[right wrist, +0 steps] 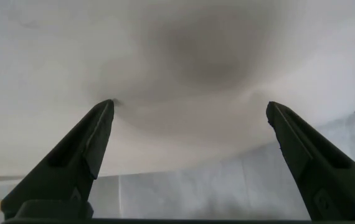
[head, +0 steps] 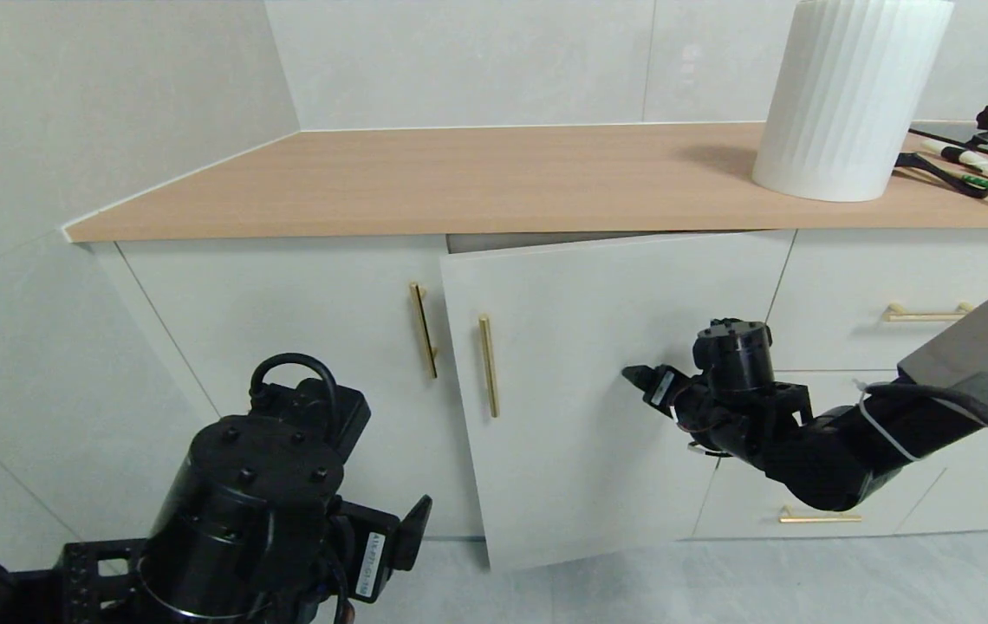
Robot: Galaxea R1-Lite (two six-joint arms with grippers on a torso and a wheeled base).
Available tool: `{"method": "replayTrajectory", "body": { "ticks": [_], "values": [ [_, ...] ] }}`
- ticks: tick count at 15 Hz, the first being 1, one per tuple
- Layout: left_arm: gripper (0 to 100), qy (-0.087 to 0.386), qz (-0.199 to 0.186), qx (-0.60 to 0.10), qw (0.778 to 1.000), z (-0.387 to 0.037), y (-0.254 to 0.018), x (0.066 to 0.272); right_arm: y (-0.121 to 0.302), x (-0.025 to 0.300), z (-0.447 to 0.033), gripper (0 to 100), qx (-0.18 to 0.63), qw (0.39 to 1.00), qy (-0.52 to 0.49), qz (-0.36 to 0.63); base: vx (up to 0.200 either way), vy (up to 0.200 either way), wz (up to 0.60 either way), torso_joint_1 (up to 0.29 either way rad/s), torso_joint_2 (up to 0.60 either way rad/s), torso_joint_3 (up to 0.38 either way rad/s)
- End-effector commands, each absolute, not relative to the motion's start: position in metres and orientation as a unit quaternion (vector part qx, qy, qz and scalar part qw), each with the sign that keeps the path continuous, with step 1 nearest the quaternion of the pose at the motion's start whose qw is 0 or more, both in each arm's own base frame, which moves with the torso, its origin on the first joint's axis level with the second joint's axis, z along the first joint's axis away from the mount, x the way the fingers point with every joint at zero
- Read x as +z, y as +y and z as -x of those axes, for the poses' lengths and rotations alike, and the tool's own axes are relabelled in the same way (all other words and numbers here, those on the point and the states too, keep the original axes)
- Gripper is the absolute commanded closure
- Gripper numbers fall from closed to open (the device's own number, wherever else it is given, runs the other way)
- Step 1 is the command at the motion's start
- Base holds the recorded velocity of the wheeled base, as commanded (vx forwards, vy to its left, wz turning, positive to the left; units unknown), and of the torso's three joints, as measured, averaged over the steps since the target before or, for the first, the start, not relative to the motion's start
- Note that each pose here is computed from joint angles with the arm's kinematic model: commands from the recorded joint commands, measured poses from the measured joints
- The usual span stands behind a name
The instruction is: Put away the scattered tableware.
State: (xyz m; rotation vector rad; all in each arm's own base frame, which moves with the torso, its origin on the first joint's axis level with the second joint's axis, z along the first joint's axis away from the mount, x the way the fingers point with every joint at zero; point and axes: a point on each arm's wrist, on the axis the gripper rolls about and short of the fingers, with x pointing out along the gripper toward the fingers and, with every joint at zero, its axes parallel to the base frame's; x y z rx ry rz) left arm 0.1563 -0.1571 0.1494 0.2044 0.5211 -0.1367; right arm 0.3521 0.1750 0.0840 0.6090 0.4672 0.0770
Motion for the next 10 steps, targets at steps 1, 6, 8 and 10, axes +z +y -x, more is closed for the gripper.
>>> {"method": "replayTrajectory", "body": {
  "ticks": [1, 6, 8, 10],
  "values": [
    [0, 0.259, -0.103, -0.067, 0.958, -0.156, -0.157, 0.148, 0.176, 0.075, -0.358, 0, 0.031, 0.925, 0.231, -0.299, 0.0, 0.0, 0.0, 0.0, 0.0, 0.0],
    [0, 0.259, -0.106, -0.068, 0.958, -0.156, -0.157, 0.148, 0.171, 0.079, -0.378, 0, -0.016, 0.927, 0.19, -0.322, 0.0, 0.0, 0.0, 0.0, 0.0, 0.0],
    [0, 0.259, -0.108, -0.068, 0.957, -0.156, -0.157, 0.148, 0.166, 0.081, -0.385, 0, -0.034, 0.929, 0.174, -0.324, 0.0, 0.0, 0.0, 0.0, 0.0, 0.0],
    [0, 0.259, -0.108, -0.068, 0.957, -0.156, -0.157, 0.148, 0.166, 0.082, -0.385, 0, -0.035, 0.929, 0.172, -0.325, 0.0, 0.0, 0.0, 0.0, 0.0, 0.0]
  ]
}}
